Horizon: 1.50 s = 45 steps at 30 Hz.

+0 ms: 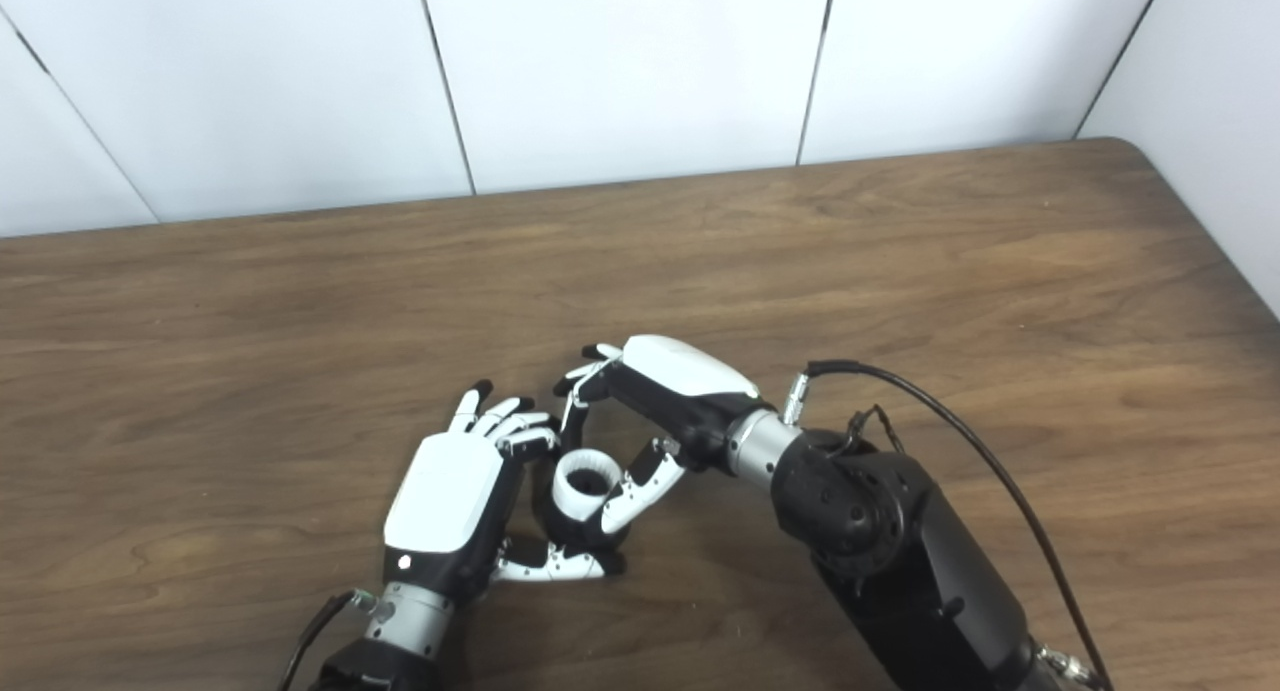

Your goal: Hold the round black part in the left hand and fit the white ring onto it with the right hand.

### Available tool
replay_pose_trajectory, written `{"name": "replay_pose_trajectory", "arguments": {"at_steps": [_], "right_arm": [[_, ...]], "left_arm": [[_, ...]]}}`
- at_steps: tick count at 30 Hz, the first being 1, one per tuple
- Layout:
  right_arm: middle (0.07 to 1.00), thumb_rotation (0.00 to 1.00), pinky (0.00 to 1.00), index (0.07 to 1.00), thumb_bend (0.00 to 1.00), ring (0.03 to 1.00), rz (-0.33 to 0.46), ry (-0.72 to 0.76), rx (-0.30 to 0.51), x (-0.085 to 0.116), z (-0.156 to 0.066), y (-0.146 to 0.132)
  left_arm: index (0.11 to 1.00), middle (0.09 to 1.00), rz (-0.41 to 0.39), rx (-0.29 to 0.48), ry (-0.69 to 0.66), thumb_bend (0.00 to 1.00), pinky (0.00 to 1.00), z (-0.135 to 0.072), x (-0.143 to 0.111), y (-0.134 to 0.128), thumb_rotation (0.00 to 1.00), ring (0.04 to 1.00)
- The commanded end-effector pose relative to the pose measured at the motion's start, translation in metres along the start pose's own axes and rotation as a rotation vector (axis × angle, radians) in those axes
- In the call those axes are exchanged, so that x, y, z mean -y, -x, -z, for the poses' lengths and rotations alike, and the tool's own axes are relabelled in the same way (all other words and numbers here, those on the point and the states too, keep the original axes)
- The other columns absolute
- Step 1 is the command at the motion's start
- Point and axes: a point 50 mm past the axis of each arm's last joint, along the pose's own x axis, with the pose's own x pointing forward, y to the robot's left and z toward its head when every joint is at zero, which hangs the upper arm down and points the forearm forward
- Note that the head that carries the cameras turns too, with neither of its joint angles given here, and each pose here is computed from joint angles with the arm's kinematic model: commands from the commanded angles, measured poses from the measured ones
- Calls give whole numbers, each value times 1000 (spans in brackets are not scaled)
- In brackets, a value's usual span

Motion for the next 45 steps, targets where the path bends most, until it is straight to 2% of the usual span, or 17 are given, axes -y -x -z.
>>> {"name": "replay_pose_trajectory", "arguments": {"at_steps": [1, 16, 27, 28, 29, 31, 37, 45], "right_arm": [[853, 131, 1000, 483, 523, 987, 38, 25, 29, 7, -5, 0], [840, 131, 1000, 482, 524, 976, 54, 24, 51, -5, -8, 0], [853, 144, 1000, 491, 525, 975, 41, 60, 30, -2, -4, 1], [856, 163, 1000, 548, 732, 975, 43, 60, 30, -2, -4, 1], [859, 189, 1000, 590, 883, 976, 45, 59, 30, -2, -3, 1], [866, 218, 1000, 619, 967, 977, 47, 60, 30, -1, -3, 2], [889, 248, 1000, 667, 1000, 983, 55, 66, 24, 1, -3, 3], [893, 237, 1000, 654, 1000, 988, 60, 68, 24, 3, -2, 4]], "left_arm": [[484, 767, 14, 9, -11, 524, 1000, -3, 2, -2, 55, 873], [484, 767, 16, 12, -5, 524, 1000, -5, 1, -1, 54, 876], [484, 766, 11, 14, -8, 524, 1000, -4, 3, -1, 54, 874], [484, 764, 10, 17, -9, 524, 1000, -4, 4, -1, 54, 872], [484, 764, 9, 20, -9, 524, 1000, -3, 4, -1, 54, 871], [484, 766, 10, 20, -7, 524, 1000, -3, 4, -1, 54, 873], [484, 768, 7, 23, -4, 524, 1000, -3, 4, -1, 54, 874], [483, 769, 12, 15, -3, 524, 1000, -3, 2, -1, 55, 877]]}}
